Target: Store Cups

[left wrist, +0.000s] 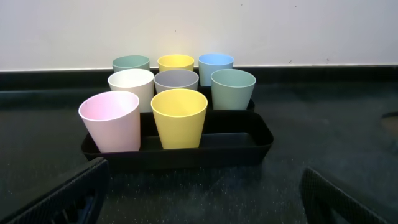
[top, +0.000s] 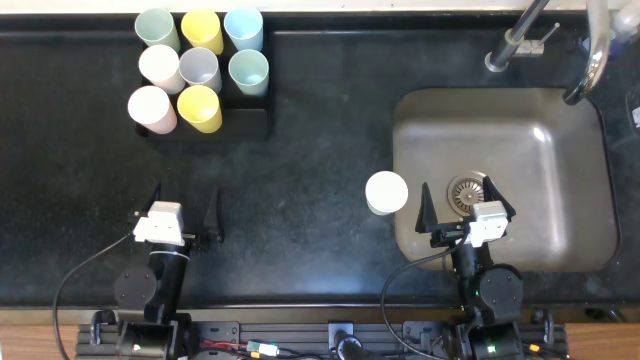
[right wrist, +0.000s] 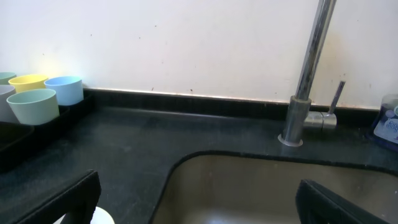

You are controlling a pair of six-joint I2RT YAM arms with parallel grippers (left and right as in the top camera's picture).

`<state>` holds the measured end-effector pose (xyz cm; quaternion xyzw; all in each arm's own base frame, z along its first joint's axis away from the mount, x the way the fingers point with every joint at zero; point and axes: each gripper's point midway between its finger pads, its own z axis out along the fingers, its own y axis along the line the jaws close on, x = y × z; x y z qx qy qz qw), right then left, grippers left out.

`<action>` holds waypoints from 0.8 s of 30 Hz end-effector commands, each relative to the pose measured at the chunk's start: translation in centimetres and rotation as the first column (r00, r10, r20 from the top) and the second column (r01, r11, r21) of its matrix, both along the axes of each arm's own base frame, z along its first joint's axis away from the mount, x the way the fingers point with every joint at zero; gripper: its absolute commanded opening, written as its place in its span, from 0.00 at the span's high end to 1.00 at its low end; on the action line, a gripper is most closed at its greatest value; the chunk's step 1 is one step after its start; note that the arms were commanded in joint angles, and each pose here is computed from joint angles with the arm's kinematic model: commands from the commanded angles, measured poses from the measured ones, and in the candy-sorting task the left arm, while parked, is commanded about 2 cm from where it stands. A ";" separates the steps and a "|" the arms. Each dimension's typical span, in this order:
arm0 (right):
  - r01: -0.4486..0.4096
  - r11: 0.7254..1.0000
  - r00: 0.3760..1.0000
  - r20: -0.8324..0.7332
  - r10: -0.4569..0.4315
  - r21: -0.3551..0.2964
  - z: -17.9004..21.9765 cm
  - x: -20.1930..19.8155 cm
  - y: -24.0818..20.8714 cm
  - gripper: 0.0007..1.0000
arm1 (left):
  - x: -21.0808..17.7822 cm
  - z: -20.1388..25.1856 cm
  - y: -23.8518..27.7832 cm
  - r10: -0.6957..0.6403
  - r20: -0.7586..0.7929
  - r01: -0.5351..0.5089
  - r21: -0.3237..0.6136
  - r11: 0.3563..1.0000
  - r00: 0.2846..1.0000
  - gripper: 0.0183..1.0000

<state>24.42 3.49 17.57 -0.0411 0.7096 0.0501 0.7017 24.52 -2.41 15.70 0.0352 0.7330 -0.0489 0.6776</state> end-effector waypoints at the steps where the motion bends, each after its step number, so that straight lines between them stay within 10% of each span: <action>1: 0.001 1.000 1.000 0.004 -0.001 0.008 -0.2 0.0 0.0 0.00 | -0.1 0.1 -0.3 -0.018 0.009 0.018 0.017 1.000 1.000 0.00; 11: 0.027 0.999 0.999 0.036 -0.029 0.045 3.9 0.2 -0.5 0.00 | -0.1 0.1 -0.3 -0.018 0.009 0.018 0.017 1.000 1.000 0.00; 17: -0.051 0.999 0.979 -0.195 0.053 0.017 9.7 1.8 1.3 0.00 | -0.1 0.1 -0.3 -0.018 0.009 0.018 0.017 1.000 1.000 0.00; 24: -0.248 0.962 0.739 -0.619 0.266 0.117 11.0 2.2 5.7 0.00 | -0.1 0.1 -0.3 -0.018 0.009 0.018 0.017 1.000 1.000 0.00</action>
